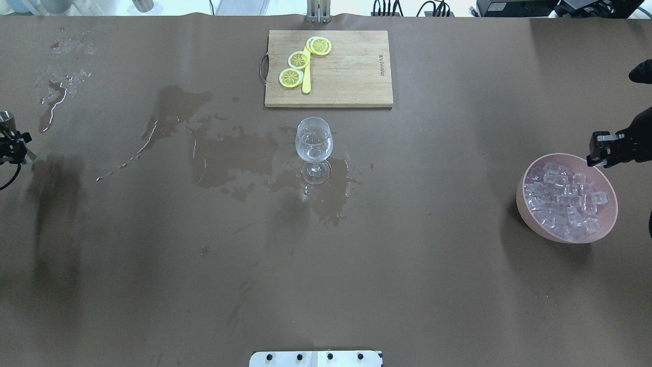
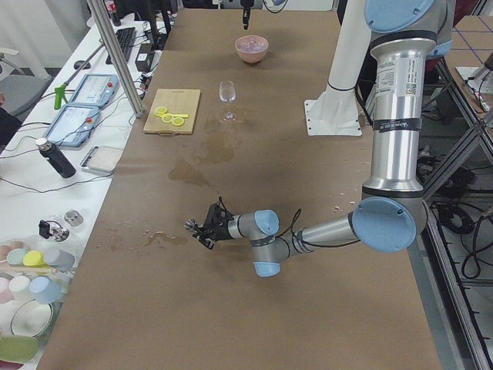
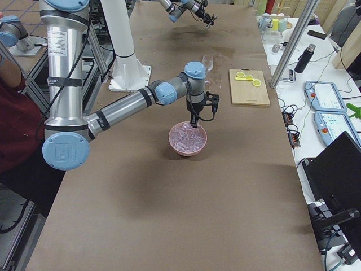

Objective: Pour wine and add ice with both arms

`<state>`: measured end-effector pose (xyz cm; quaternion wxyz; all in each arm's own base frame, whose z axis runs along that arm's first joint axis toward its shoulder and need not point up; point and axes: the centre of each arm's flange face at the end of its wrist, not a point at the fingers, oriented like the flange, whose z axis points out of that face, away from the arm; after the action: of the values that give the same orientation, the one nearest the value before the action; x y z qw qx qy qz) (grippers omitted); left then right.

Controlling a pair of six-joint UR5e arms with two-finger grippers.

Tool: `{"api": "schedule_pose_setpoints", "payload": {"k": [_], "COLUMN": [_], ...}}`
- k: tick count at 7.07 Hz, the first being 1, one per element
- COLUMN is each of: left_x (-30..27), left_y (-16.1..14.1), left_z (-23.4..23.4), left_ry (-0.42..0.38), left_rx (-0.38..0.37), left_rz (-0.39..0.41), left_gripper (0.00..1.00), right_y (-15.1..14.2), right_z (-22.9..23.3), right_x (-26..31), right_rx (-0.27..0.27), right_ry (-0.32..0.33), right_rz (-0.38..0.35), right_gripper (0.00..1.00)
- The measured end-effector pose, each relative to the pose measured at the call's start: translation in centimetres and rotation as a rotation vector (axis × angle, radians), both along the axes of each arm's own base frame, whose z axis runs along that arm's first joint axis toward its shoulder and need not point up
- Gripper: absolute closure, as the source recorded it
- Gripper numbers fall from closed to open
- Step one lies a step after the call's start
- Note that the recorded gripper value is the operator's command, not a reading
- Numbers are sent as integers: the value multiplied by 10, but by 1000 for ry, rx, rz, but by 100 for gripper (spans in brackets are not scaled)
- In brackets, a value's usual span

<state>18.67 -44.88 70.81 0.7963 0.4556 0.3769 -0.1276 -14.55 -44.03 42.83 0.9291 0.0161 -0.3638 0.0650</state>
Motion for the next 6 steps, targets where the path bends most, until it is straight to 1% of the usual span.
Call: {"api": "schedule_pose_setpoints", "payload": {"k": [1,3,5,6], "left_x": [1,6,14,22], "left_y": [-1,-8,-20,-31], "left_z": [-3,-15,-44,-64], "left_ry": [5,25,67,91], "left_rx": [4,24,70,99], "left_rz": [0,-3,-3,-4], "left_gripper": [100,100,100,100], "right_y": [1,1,2,2], "right_z": [-2,-2,-1,-1], "right_x": [0,1,1,2], "right_rx": [4,2,1,0], "right_ry": [-2,-1,-1,-5], "right_rz": [0,1,1,1], "right_gripper": [96,96,96,96]}}
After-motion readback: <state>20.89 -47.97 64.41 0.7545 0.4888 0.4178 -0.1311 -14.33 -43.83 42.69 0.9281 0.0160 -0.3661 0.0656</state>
